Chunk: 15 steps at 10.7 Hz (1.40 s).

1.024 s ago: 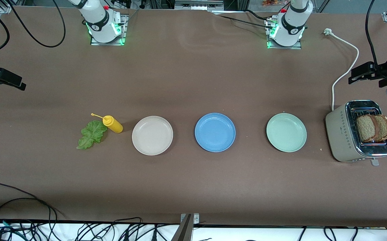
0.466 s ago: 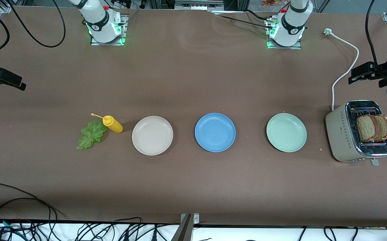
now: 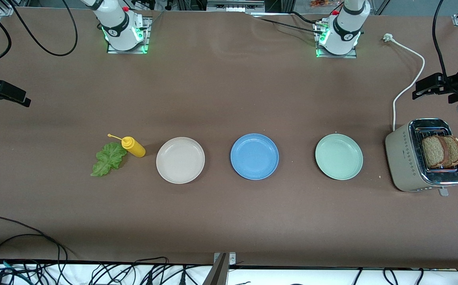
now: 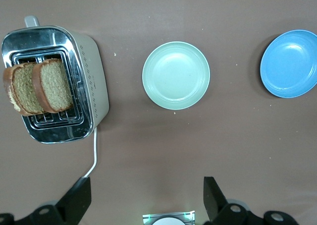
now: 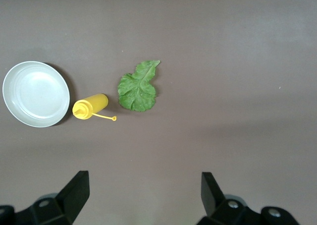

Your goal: Make sandwich in blue plate with both arms

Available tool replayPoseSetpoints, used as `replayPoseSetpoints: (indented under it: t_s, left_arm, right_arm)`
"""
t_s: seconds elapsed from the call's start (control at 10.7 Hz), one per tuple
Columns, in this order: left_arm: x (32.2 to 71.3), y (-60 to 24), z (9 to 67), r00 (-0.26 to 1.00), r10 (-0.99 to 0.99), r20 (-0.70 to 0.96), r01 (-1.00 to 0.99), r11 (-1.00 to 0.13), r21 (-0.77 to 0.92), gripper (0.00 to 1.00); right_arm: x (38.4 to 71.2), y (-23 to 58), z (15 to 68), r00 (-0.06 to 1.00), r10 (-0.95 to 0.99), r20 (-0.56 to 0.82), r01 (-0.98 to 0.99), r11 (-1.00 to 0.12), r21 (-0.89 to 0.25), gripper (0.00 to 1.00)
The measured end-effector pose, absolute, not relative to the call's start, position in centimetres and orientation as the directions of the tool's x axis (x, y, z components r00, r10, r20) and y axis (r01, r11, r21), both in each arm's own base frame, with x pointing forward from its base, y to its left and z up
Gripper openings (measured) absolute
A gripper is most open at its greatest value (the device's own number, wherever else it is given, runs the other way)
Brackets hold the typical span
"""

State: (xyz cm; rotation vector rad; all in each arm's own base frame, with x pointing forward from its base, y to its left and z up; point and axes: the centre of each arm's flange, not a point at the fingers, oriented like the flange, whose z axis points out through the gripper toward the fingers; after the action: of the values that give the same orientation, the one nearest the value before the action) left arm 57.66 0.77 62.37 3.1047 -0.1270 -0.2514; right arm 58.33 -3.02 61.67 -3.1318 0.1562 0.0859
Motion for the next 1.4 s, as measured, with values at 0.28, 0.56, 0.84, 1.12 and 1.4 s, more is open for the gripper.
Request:
replayPoseSetpoints:
  t_s: [0.28, 0.56, 0.84, 1.12, 1.4]
  left_arm:
    - [57.66, 0.69, 62.39, 0.984, -0.084, -0.159, -0.081, -0.996, 0.031, 1.00]
    - [57.66, 0.83, 62.49, 0.984, -0.082, -0.157, -0.078, -0.996, 0.030, 1.00]
    - [57.66, 1.09, 62.50, 0.985, -0.077, -0.157, -0.074, -0.997, 0.030, 1.00]
    - [57.66, 1.13, 62.50, 0.985, -0.077, -0.157, -0.073, -0.997, 0.030, 1.00]
    - [57.73, 1.53, 62.52, 0.986, -0.069, -0.151, -0.065, -0.997, 0.028, 1.00]
  right_arm:
    - [58.33, -3.02, 61.67, 0.994, -0.099, -0.055, -0.100, -0.995, -0.002, 1.00]
    - [58.33, -3.02, 61.67, 0.994, -0.099, -0.055, -0.100, -0.995, -0.002, 1.00]
    - [58.33, -3.02, 61.67, 0.994, -0.099, -0.055, -0.100, -0.995, -0.002, 1.00]
    - [58.32, -3.03, 61.67, 0.994, -0.099, -0.055, -0.099, -0.995, -0.002, 1.00]
    - [58.32, -3.03, 61.67, 0.994, -0.098, -0.055, -0.098, -0.995, -0.002, 1.00]
